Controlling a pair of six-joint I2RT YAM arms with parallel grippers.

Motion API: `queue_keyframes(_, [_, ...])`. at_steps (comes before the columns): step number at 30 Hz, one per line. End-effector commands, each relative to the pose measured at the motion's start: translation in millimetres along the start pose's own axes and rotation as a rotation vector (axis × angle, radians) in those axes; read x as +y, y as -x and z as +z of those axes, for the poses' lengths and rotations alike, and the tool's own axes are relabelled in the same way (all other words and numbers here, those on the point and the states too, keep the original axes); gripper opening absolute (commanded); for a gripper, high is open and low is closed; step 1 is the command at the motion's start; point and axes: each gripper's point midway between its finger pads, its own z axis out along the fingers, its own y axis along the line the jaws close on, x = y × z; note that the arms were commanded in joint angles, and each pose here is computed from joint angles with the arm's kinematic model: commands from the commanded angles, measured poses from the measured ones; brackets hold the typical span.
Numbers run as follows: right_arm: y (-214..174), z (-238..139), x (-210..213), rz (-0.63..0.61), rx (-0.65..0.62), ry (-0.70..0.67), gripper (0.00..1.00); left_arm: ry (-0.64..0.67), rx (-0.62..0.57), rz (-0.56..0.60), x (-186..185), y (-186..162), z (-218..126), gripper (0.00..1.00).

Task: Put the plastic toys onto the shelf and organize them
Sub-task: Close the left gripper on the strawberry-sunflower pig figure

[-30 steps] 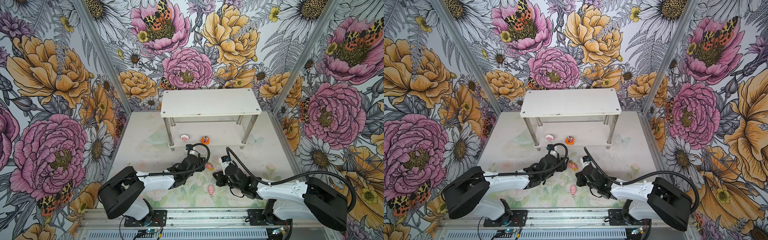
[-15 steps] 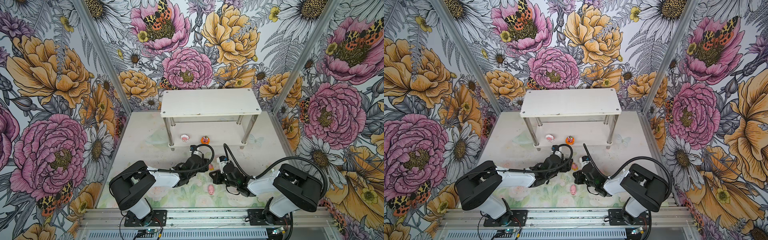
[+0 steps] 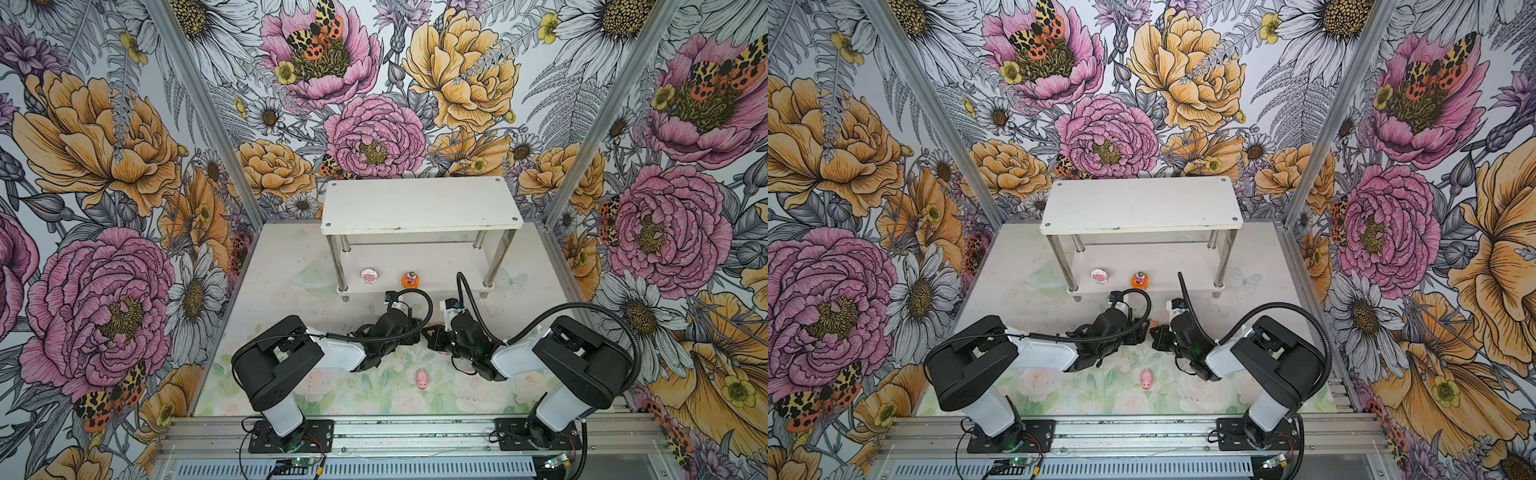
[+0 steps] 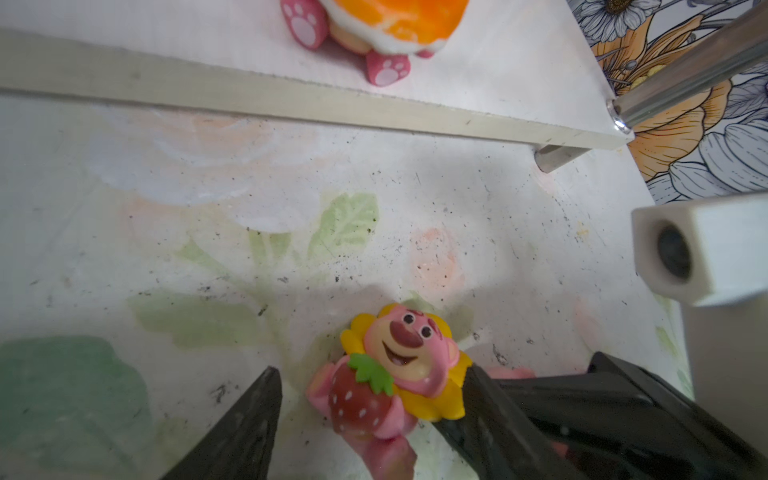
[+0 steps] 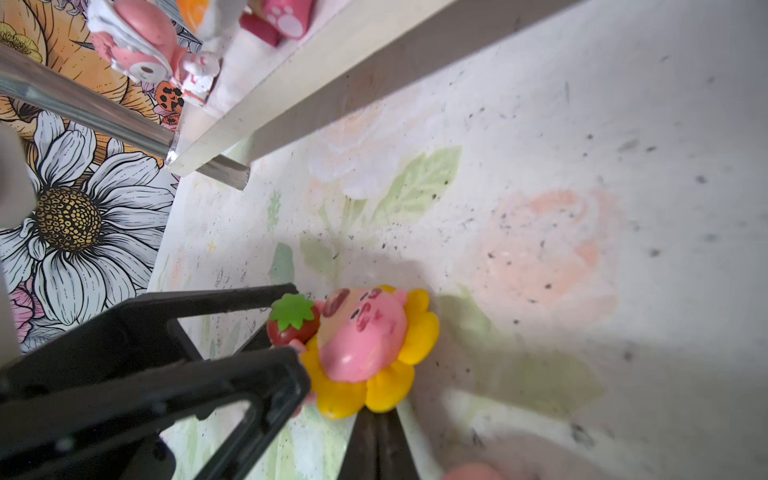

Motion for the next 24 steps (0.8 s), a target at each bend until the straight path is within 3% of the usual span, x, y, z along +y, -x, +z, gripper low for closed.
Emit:
queue_keyframes(1, [-2, 6, -4, -0.006, 0.011, 0.002, 0.0, -0.028, -0.007, -0.004, -8, 6, 1, 0.65])
queue_keyframes(11, [-8, 2, -10, -0.002, 0.028, -0.005, 0.0, -0.033, -0.004, -0.026, -8, 5, -2, 0.31])
queue_keyframes(24, [4, -47, 10, 0.012, 0.045, 0.017, 0.0, -0.046, -0.071, -0.012, -11, 3, -38, 0.15])
